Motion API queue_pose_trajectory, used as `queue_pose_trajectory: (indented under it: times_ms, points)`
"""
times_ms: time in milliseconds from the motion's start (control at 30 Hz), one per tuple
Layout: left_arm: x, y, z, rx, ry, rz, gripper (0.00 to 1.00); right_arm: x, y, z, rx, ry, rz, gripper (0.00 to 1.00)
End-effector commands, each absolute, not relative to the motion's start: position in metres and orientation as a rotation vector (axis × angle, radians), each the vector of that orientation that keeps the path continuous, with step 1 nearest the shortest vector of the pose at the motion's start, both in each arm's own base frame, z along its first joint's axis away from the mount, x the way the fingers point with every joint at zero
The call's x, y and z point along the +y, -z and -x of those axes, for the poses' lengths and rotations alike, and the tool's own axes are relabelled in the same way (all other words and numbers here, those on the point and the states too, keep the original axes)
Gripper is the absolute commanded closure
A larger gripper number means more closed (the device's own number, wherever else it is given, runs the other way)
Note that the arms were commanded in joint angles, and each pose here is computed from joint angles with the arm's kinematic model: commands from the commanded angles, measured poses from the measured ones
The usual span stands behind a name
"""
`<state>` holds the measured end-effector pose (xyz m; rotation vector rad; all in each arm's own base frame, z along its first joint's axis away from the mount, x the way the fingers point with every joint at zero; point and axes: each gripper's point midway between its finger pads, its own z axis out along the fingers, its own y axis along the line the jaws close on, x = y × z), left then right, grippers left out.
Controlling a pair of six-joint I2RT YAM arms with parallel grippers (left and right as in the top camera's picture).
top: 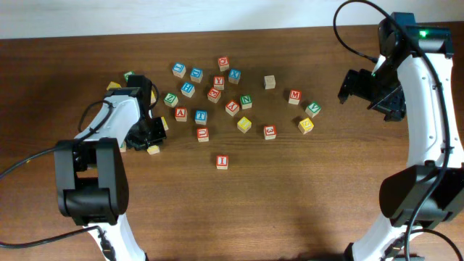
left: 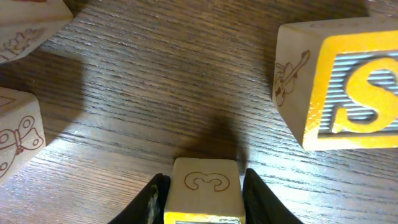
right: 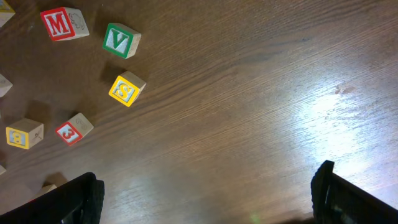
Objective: Spell out ICRA
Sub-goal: 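Lower the left gripper and close it on the C block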
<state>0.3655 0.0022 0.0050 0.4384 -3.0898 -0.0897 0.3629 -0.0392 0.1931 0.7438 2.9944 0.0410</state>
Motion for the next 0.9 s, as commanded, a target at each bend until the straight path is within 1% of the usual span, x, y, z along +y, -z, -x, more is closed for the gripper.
queue_pose_trajectory:
  times_ms: [0,167,300,667,867]
  points:
    - [0.003,-0.007,-0.371,-3.103,0.097,-0.43,0.66,-0.04,-0.193,-0.365,2.987,-0.04,-0.762,0.02]
    - [0.003,-0.007,-0.37,-3.099,0.092,-0.429,0.68,-0.04,-0.193,-0.365,2.987,-0.04,-0.762,0.02]
    - [0.003,-0.007,-0.368,-3.091,0.094,-0.428,0.73,-0.04,-0.193,-0.365,2.987,-0.04,-0.762,0.02]
    - [0.0,-0.007,-0.364,-3.072,0.074,-0.424,0.74,-0.04,-0.193,-0.365,2.987,-0.04,-0.762,0.02]
    - [0.0,-0.007,-0.36,-3.055,0.077,-0.421,0.76,-0.04,-0.193,-0.365,2.987,-0.04,-0.762,0.02]
